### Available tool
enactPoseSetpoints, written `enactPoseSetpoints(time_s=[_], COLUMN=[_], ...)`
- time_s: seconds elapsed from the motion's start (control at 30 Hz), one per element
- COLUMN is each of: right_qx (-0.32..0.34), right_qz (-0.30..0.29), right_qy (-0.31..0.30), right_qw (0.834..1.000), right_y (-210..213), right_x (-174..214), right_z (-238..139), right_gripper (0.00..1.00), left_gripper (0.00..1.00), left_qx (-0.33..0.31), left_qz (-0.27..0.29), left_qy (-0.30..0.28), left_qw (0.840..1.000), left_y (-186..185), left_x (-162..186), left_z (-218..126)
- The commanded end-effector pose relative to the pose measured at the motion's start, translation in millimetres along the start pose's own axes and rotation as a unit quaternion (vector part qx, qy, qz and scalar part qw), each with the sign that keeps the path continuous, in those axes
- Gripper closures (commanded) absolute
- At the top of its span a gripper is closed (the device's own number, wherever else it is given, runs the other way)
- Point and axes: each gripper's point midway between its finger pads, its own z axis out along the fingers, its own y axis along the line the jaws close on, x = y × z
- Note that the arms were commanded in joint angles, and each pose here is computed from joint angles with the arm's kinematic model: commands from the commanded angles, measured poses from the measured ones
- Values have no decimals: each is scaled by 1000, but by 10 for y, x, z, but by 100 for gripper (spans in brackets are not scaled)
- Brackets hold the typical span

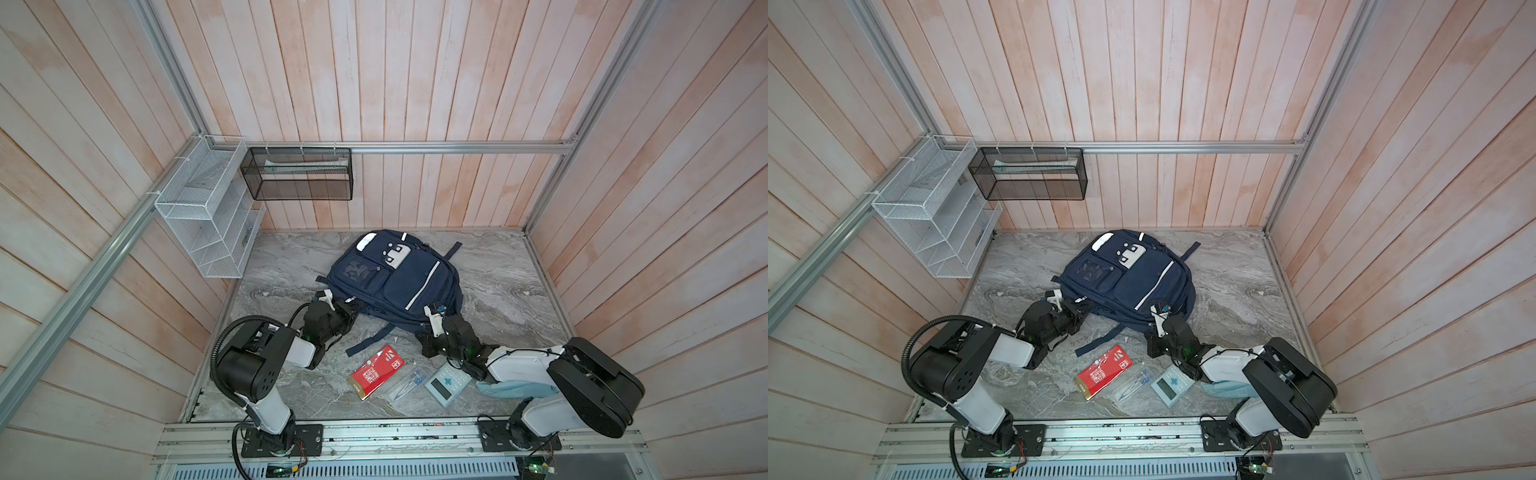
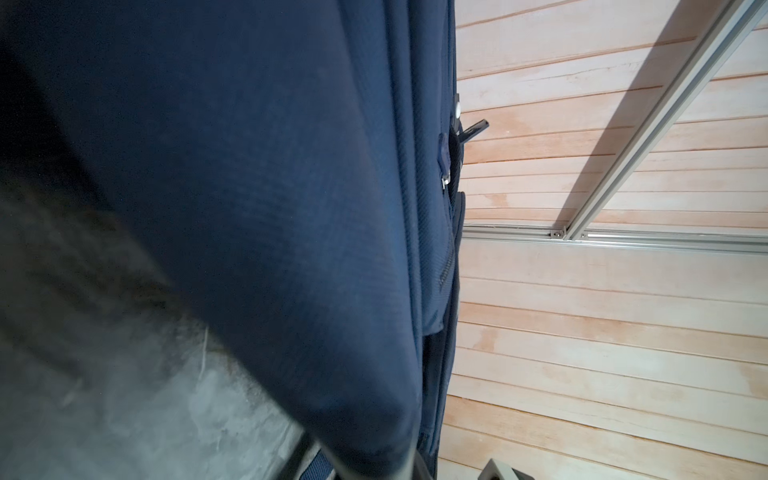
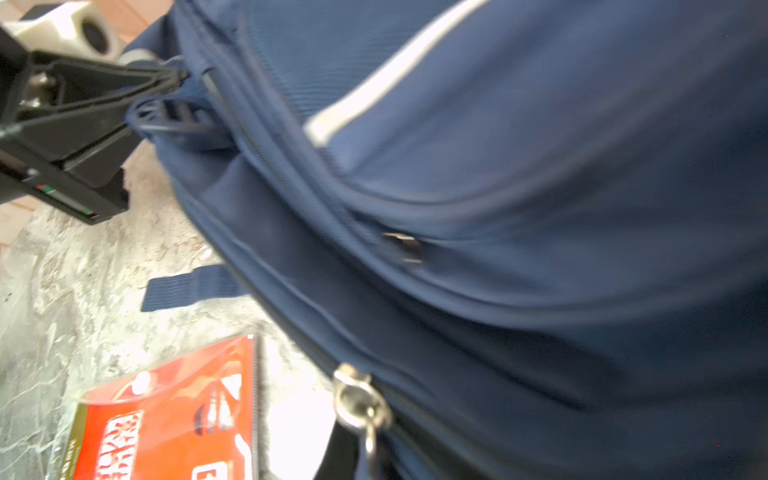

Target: Pack the student bag

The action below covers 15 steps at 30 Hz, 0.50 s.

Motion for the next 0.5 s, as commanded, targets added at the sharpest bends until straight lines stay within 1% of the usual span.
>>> enactPoseSetpoints(time_s=[0.0, 0.03, 0.1, 0.17, 0.23, 0.3, 0.33, 0.37, 0.4, 0.47], right_qx=[46, 59, 48, 10, -20, -37, -52, -61, -72, -100], right_qz=[20, 23, 10, 11, 1, -13, -20, -25, -28, -35], right_qy=[43, 45, 55, 69, 71, 73, 76, 81, 84, 81], right_qw=[998, 997, 997, 997, 997, 997, 996, 994, 993, 991], right_y=[-316, -377, -328, -164, 51, 261, 388, 497, 592, 826], right_x=[151, 135, 114, 118, 108, 88, 62, 45, 26, -56], right_z=[-117, -145, -157, -117, -44, 79, 169, 266, 347, 506], right_gripper=[100, 100, 100, 100, 100, 100, 100, 100, 100, 100], left_gripper=[100, 100, 100, 93, 88, 46, 34, 29, 26, 24], left_qx=[37, 37, 39, 34, 47, 60, 60, 54, 47, 25], left_qz=[40, 41, 48, 60, 71, 79, 85, 91, 95, 103], left_qy=[-32, -30, -39, -38, -34, -50, -59, -65, -68, -76], left_qw=[998, 998, 997, 997, 996, 994, 993, 992, 992, 992], left_y=[-244, -230, -218, -219, -303, -383, -425, -451, -464, -427], left_x=[-259, -277, -352, -428, -516, -654, -726, -782, -810, -792], left_z=[57, 85, 134, 250, 325, 293, 255, 209, 161, -2])
